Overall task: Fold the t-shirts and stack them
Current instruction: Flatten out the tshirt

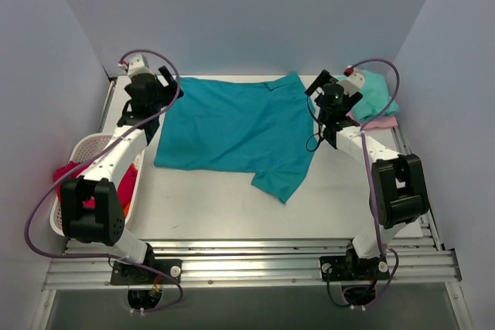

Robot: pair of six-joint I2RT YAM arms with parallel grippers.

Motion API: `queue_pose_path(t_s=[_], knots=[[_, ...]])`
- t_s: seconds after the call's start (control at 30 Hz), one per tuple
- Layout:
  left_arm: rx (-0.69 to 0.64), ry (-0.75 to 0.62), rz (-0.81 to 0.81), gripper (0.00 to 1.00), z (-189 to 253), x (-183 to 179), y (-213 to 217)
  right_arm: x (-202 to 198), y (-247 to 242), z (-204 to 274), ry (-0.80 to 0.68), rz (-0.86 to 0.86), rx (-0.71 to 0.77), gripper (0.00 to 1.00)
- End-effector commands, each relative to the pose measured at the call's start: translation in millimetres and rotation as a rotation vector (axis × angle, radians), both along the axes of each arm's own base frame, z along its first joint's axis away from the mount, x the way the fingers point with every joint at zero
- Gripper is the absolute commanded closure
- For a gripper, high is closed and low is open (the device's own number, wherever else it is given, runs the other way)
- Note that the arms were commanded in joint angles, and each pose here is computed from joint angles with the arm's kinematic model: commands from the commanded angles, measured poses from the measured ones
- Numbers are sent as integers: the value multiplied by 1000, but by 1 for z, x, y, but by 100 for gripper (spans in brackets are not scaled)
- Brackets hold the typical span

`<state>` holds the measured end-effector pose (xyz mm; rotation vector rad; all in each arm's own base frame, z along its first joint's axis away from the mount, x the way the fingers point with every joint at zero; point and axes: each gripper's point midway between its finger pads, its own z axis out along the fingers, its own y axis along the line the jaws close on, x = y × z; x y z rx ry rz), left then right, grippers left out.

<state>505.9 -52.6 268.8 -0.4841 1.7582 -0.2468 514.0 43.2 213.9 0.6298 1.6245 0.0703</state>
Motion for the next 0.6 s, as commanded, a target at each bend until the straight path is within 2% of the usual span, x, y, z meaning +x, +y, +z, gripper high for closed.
queue_pose_path(t_s=[0.0, 0.03, 0.27, 0.57], knots=[[0, 148, 46, 4, -66, -24, 5, -28, -1, -47, 141, -30, 54, 2], [-11, 222, 50, 3, -86, -37, 4, -32, 1, -55, 159, -22, 63, 2], [-19, 364, 36, 2, -147, -74, -10, -77, 28, -101, 261, 38, 102, 2], [-27, 438, 20, 1, -181, -85, -22, -109, 51, -169, 396, 89, 128, 7]])
